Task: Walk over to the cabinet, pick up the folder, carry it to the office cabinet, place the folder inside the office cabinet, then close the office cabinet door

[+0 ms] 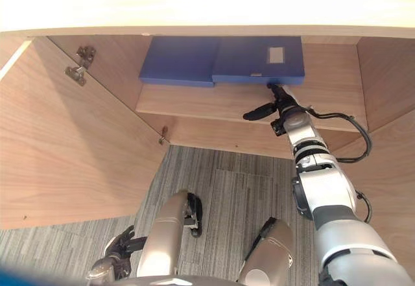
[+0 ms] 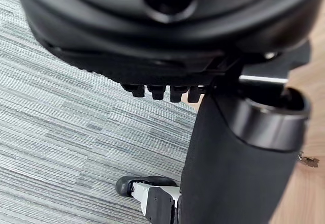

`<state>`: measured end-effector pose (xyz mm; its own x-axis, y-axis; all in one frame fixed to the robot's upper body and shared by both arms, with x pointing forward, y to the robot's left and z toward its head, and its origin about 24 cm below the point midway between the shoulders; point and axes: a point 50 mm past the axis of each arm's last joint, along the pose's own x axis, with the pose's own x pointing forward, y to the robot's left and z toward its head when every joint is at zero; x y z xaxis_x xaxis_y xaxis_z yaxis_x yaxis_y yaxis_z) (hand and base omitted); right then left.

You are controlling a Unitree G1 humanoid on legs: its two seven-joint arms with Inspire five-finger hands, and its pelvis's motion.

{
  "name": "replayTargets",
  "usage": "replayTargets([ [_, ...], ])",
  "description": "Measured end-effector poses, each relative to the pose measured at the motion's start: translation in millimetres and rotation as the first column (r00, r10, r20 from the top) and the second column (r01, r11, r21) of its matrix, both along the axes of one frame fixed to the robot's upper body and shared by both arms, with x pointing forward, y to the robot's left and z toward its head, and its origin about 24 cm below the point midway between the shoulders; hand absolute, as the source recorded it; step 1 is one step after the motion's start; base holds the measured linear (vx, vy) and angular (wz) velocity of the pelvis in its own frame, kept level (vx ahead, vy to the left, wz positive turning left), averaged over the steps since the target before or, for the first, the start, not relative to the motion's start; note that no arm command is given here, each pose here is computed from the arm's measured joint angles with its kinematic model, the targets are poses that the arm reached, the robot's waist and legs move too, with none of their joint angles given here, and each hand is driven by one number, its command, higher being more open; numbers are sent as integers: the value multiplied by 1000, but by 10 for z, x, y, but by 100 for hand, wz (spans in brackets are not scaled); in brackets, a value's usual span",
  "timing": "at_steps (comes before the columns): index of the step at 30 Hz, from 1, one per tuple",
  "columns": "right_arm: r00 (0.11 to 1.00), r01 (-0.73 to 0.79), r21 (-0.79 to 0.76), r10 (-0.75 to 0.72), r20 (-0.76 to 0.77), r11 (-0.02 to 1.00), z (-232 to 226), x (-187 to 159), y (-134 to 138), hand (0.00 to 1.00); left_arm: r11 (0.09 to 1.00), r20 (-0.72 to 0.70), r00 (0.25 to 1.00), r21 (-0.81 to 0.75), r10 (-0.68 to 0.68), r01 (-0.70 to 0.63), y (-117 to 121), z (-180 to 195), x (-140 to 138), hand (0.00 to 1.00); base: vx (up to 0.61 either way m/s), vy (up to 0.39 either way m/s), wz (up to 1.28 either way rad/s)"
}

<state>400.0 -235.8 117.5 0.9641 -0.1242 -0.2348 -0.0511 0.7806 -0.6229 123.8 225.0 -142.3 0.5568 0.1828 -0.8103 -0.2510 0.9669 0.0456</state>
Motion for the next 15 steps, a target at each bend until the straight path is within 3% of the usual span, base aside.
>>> replayTargets([
  [7, 994, -99, -126, 93, -51, 987, -336, -76, 308, 100, 1000, -9, 1000, -1, -10, 10, -48, -15, -18, 100, 52, 0, -7],
  [15, 984, -112, -158, 87, -157, 981, -672, -229, 320, 100, 999, -34, 999, -21, -30, 29, -150, -56, -166, 100, 53, -23, -1],
])
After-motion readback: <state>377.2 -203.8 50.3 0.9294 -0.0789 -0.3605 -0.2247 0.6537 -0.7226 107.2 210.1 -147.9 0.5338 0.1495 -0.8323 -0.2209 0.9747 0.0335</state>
